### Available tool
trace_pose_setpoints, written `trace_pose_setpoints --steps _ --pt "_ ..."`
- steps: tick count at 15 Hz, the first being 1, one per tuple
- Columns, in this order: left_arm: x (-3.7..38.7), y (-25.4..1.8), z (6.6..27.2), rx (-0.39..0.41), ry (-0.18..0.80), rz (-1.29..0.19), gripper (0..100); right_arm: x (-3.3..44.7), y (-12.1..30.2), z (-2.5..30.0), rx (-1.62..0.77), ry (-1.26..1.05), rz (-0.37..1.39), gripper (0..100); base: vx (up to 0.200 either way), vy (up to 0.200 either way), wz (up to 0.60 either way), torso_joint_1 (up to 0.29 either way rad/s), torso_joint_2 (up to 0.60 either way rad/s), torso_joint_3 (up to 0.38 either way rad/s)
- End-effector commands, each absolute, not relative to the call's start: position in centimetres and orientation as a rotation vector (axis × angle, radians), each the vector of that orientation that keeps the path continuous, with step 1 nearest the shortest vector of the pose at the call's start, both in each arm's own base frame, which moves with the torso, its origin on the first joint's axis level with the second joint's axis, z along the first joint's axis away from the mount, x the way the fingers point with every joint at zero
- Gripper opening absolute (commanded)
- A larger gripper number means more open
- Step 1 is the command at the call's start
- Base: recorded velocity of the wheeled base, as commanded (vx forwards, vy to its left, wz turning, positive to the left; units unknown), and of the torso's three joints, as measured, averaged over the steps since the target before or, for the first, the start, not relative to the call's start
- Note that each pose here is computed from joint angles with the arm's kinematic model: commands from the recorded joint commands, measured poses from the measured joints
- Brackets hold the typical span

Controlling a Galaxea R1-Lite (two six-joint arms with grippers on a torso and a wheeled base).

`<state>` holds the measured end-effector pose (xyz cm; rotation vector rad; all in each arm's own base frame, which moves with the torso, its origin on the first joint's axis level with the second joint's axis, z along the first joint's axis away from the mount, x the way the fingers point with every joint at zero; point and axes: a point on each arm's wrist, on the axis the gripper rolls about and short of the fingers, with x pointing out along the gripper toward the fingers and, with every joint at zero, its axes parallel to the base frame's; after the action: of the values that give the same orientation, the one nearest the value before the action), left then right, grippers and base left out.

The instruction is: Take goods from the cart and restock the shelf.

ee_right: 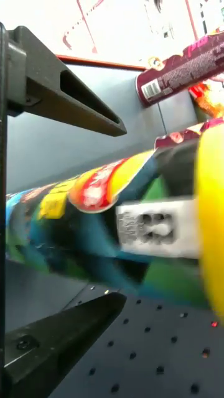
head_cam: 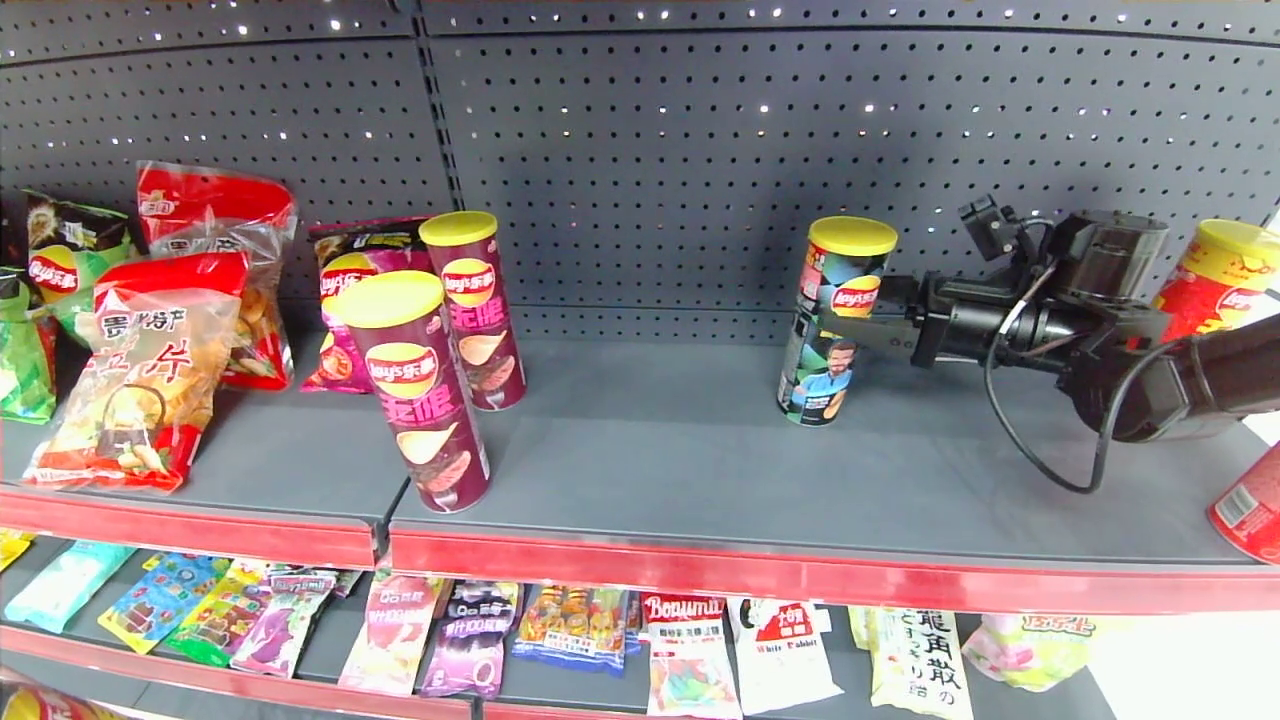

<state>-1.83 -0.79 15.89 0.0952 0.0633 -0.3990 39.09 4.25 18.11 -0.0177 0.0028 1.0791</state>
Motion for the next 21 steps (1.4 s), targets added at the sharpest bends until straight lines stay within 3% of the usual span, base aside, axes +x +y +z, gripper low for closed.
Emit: trace_pose_setpoints --steps 1,6,7,14,21 --pt "-1.9 -0.8 15.9 0.096 0.060 -0.400 0 39.6 4.5 18.4 -0.017 -0.007 1.081 100 0.000 0.000 0.00 0.000 0.00 0.000" --pt "-2.0 -0.8 15.9 0.097 0.054 -0.401 0 39.8 4.5 18.5 -0.017 -0.011 1.083 100 0.000 0.000 0.00 0.000 0.00 0.000" --pt "-2.0 -0.8 15.9 0.097 0.054 -0.401 0 39.8 4.5 18.4 -0.017 -0.010 1.081 0 0.000 0.000 0.00 0.000 0.00 0.000" --pt "-2.0 -0.8 15.9 0.097 0.052 -0.399 0 38.4 5.7 18.9 -0.016 -0.006 1.078 0 0.000 0.000 0.00 0.000 0.00 0.000" --pt "-2.0 -0.8 15.9 0.097 0.054 -0.399 0 32.0 7.2 20.9 -0.037 -0.020 0.905 0 0.000 0.000 0.00 0.000 0.00 0.000"
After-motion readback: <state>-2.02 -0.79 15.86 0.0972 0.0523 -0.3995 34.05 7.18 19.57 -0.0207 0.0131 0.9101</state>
